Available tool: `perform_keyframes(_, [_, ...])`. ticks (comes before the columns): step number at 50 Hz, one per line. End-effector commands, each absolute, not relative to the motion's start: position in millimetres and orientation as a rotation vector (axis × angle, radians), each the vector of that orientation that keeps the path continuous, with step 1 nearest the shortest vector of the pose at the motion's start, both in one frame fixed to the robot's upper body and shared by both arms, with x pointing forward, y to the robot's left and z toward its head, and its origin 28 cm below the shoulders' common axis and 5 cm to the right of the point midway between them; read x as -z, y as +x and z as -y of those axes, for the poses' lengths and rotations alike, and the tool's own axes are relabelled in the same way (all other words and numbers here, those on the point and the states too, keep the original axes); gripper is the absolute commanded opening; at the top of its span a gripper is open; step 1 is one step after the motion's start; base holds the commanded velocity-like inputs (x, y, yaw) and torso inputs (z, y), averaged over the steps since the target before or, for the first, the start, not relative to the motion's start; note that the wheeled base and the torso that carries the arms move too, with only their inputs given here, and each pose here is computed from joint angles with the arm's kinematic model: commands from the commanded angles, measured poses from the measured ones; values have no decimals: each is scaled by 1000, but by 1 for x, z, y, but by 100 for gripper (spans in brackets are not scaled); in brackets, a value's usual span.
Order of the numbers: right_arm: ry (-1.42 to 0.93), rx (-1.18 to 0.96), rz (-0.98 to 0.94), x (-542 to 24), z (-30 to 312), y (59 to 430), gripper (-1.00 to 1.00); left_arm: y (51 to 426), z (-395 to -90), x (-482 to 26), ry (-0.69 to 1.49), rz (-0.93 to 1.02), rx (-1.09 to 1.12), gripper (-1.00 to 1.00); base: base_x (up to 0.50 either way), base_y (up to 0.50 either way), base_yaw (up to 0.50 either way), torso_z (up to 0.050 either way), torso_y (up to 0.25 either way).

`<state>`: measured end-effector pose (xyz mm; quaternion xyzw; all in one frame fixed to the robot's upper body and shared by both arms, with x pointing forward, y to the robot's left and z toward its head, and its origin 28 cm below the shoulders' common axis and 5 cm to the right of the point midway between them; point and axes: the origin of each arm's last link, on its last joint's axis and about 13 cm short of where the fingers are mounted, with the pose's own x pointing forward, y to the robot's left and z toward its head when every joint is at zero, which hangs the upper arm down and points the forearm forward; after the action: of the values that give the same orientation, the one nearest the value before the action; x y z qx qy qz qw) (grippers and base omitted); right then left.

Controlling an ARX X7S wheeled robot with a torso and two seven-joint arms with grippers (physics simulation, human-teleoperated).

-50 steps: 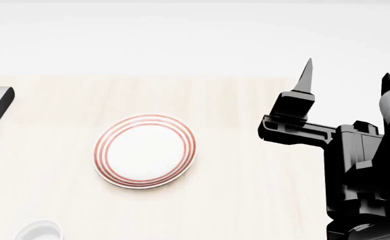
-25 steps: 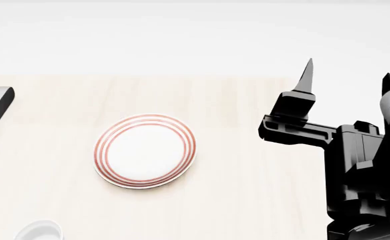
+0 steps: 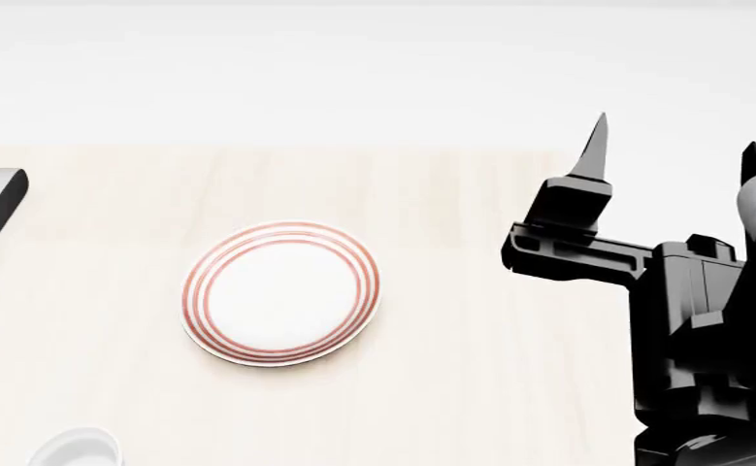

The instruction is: Pick the akita bowl next to the ramekin and place it on the plate.

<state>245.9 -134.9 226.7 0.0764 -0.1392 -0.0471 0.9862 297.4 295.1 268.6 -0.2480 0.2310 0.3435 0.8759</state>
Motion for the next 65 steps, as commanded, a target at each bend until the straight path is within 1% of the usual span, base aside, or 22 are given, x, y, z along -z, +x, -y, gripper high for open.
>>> perform_keyframes(1, [154,95,279,-226,135,247,100,296,-298,-275,-512,-495,-692,100,0,0,0,0,0])
perform_keyframes(10, [154,95,280,-226,135,246,100,290,-300,-278,-500,-447,-675,100,0,0,0,0,0])
perform_keyframes(18, [156,95,279,-225,135,247,100,292,-306,-281,-498,-409,-667,100,0,0,0,0,0])
perform_keyframes(27, [155,94,279,-224,135,248,100,289,-311,-278,-512,-388,-693,100,0,0,0,0,0])
perform_keyframes(41, [155,94,278,-222,135,250,100,283,-318,-277,-521,-375,-718,100,0,0,0,0,0])
perform_keyframes(42, [156,95,279,-222,135,250,100,283,-318,-271,-519,-375,-722,100,0,0,0,0,0])
perform_keyframes(65, [157,95,278,-223,135,250,100,277,-319,-266,-502,-374,-723,100,0,0,0,0,-12])
